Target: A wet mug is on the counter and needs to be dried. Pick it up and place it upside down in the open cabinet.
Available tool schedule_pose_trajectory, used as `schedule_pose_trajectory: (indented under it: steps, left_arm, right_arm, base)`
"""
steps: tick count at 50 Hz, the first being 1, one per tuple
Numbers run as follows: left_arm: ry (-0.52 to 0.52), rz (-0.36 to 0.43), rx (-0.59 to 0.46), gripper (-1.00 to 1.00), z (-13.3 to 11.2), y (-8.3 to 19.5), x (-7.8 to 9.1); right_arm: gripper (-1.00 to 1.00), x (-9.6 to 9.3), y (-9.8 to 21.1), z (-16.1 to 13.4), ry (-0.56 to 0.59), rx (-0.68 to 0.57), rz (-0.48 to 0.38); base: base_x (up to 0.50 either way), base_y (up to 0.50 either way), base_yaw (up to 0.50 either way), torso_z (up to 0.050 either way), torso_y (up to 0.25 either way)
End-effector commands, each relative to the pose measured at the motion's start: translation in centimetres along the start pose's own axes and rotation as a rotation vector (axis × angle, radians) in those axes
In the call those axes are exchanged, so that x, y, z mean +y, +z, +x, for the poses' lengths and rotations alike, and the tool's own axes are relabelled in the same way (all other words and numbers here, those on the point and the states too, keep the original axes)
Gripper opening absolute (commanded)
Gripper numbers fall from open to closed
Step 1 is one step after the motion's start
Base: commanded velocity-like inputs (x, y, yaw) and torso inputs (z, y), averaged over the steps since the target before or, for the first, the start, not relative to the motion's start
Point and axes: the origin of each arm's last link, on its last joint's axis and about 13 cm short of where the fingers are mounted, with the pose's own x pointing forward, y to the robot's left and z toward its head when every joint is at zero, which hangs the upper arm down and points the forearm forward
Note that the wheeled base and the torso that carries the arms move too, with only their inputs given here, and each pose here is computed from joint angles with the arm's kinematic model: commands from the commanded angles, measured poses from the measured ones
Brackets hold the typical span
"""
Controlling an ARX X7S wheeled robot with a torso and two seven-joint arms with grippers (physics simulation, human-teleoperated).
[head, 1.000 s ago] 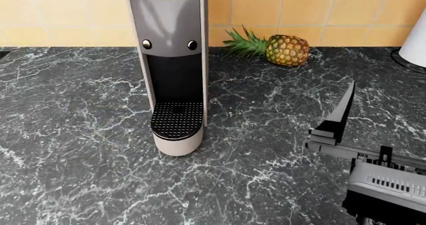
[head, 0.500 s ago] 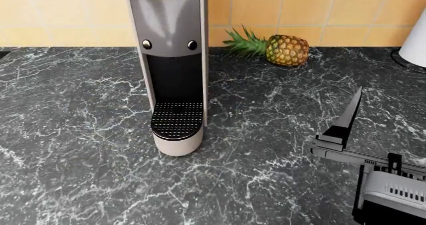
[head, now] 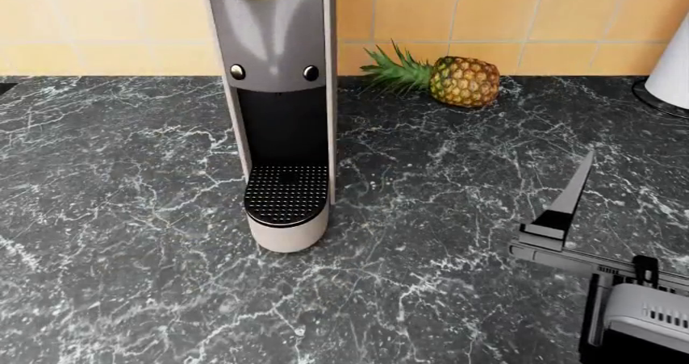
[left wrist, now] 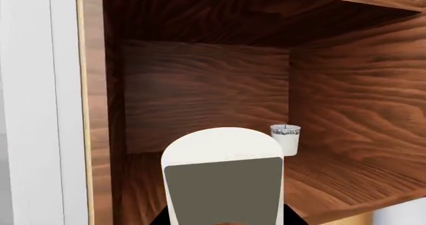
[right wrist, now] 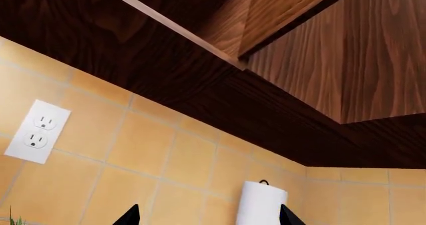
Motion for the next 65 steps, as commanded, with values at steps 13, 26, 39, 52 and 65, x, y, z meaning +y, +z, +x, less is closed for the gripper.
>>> schedule_pose_trajectory:
  steps: [13, 26, 39, 52, 65]
  left_arm:
    - [-0.043, 0.022, 0.014, -1.0, 1.6, -0.8, -1.5]
    - [0.0, 0.051, 0.039, -1.0, 2.5, -1.6, -1.5]
    - [0.016, 0.055, 0.019, -1.0, 2.6, -1.5, -1.7]
    - [-0.02, 0.067, -0.059, -1.0, 2.5, -0.9, -2.3]
    - [-0.03, 0.075, -0.086, -1.0, 2.3, -0.6, -2.5]
  right_arm:
    - [1.0, -0.4, -0.5, 0.0, -0.007, 0.018, 0.021]
    - [1.0, -0.4, -0.6, -0.2, -0.003, 0.02, 0.037]
    - [1.0, -0.4, -0.7, -0.2, -0.003, 0.027, 0.045]
    - [1.0, -0.6, -0.9, -0.1, -0.007, 0.031, 0.05]
    - [1.0, -0.7, -1.0, -0.1, -0.011, 0.036, 0.053]
  base:
    - [0.0, 0.0, 0.0, 0.0, 0.001]
    - [0.0, 0.0, 0.0, 0.0, 0.001]
    - [0.0, 0.0, 0.0, 0.0, 0.0]
    - [0.0, 0.0, 0.0, 0.001, 0.001]
    - [0.0, 0.0, 0.0, 0.0, -0.194]
